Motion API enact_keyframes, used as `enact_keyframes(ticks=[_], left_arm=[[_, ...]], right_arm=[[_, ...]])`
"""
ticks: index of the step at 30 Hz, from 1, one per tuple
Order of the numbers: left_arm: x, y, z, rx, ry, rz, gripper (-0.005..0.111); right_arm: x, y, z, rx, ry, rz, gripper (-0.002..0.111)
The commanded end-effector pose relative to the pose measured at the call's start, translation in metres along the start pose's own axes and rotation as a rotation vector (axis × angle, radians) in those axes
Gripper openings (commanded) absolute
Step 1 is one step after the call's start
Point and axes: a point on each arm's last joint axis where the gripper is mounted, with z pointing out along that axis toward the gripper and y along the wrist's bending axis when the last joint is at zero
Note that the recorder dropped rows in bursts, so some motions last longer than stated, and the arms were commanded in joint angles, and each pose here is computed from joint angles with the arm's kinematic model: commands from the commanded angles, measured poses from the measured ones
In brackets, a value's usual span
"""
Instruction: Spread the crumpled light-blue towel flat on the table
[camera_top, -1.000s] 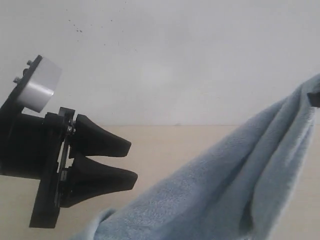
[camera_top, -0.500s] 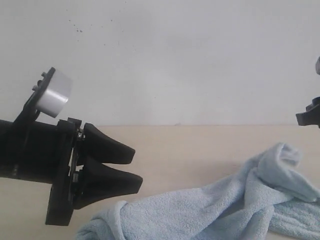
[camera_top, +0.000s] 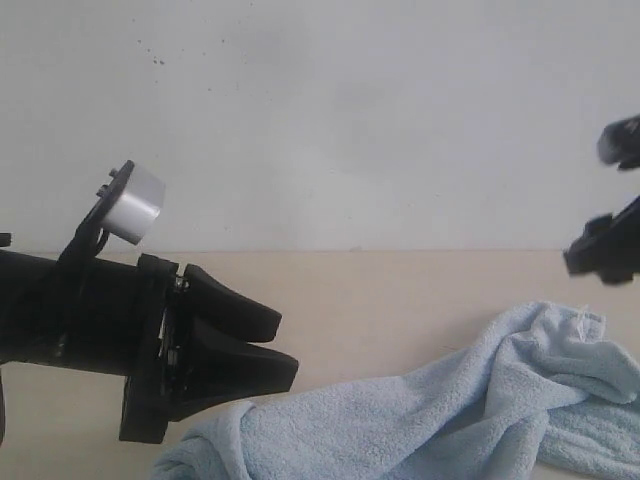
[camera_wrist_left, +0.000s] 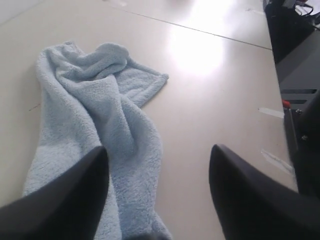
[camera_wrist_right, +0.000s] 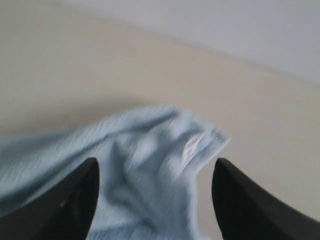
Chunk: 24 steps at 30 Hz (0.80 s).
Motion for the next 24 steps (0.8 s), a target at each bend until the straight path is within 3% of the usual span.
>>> enact_keyframes(ticks=[1,4,6,9,11,16,24], left_arm=[[-0.003,-0.009,0.001,0.088,-0.038,-0.017,0.057],[-0.004,-0.01,0.001,0.104,-0.044,-0.017,0.057],[-0.004,-0.011,0.001,0.111,-0.046,-0.017,0.057],[-0.004,-0.011,0.001,0.111,-0.046,-0.017,0.057],[-0.004,-0.011,0.001,0.111,-0.046,-0.017,0.057],[-0.004,-0.011,0.001,0.111,-0.046,-0.017,0.057],[-0.005,-0.01,0.001,0.106,-0.061,-0.027,0.057]], right_arm=[[0.032,0.022,0.009,-0.209,0.334,-0.068,0.058],[0.043,0.025,0.013,-0.211,0.447,0.067,0.043],[0.05,0.02,0.015,-0.146,0.515,0.101,0.029],[0.067,0.012,0.016,-0.069,0.692,0.011,0.021],[0.074,0.009,0.02,-0.025,0.75,0.002,0.027],[0.075,0.009,0.033,-0.012,0.713,0.035,0.056],[0.088,0.014,0.057,-0.036,0.728,0.05,0.052]])
